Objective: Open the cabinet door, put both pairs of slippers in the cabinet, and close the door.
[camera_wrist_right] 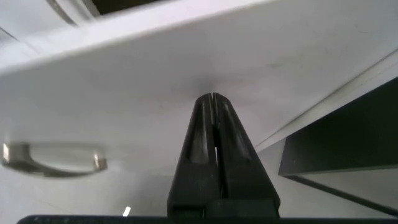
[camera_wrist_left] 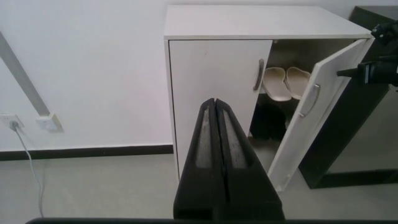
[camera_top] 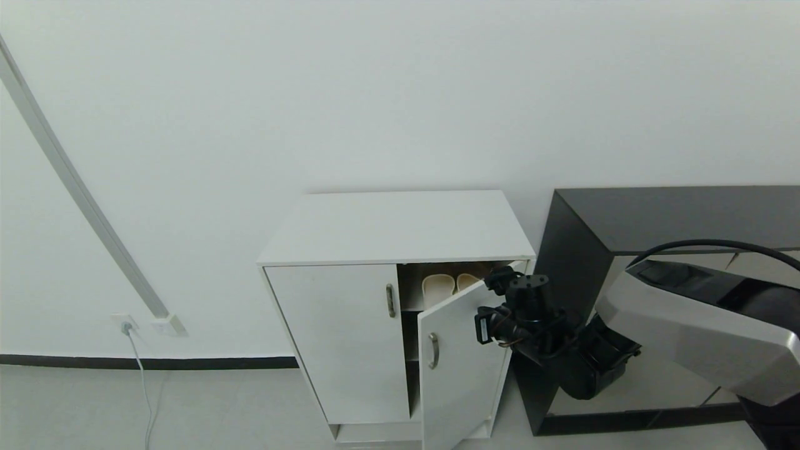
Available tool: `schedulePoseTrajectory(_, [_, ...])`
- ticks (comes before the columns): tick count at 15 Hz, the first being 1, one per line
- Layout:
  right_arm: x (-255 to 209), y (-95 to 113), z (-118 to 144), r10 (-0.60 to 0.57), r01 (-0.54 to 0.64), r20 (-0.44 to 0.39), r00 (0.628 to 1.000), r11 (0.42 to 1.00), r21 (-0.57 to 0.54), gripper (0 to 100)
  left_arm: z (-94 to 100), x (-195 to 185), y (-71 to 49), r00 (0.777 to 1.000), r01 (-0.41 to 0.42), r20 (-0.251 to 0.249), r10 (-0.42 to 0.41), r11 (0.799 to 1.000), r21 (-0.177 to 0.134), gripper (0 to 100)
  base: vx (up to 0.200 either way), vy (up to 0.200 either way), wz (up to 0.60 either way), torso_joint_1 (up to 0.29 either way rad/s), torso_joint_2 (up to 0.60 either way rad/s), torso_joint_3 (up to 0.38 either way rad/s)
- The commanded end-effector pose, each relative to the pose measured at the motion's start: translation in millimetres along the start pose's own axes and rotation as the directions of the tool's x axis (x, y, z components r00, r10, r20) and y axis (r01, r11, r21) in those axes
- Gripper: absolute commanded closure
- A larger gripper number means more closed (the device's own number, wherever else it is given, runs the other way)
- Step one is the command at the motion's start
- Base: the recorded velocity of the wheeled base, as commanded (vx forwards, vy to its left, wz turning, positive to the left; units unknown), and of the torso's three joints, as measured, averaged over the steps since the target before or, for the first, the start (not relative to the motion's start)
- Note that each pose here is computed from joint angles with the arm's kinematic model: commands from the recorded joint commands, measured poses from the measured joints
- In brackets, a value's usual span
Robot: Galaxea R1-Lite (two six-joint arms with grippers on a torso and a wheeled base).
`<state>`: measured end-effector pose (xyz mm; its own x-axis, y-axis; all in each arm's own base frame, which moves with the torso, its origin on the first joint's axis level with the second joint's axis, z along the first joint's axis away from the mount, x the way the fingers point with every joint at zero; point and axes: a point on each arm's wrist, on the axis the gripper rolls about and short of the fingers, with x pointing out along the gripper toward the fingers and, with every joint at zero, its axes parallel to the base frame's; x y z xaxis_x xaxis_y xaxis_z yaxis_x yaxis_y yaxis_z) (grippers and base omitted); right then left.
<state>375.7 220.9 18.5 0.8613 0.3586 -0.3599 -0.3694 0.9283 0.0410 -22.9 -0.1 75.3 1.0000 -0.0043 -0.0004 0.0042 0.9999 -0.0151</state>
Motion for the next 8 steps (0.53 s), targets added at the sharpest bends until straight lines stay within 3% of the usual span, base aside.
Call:
schedulePoseTrajectory(1, [9, -2, -1, -0.006, 0.006, 0.010, 1.000, 1.000, 0.003, 100, 0.0, 0, 0.0, 1.000, -0.001, -0.001, 0.001, 1.000, 0.000, 100, 0.000, 0.000, 0.00, 0.000, 0.00, 0.000])
schedulePoseTrajectory(8, [23, -1, 19, -0.006, 0.005, 0.092, 0.996, 1.000, 0.013, 100, 0.0, 0, 0.0, 1.000, 0.000, -0.001, 0.000, 1.000, 0.001, 100, 0.000, 0.000, 0.00, 0.000, 0.00, 0.000])
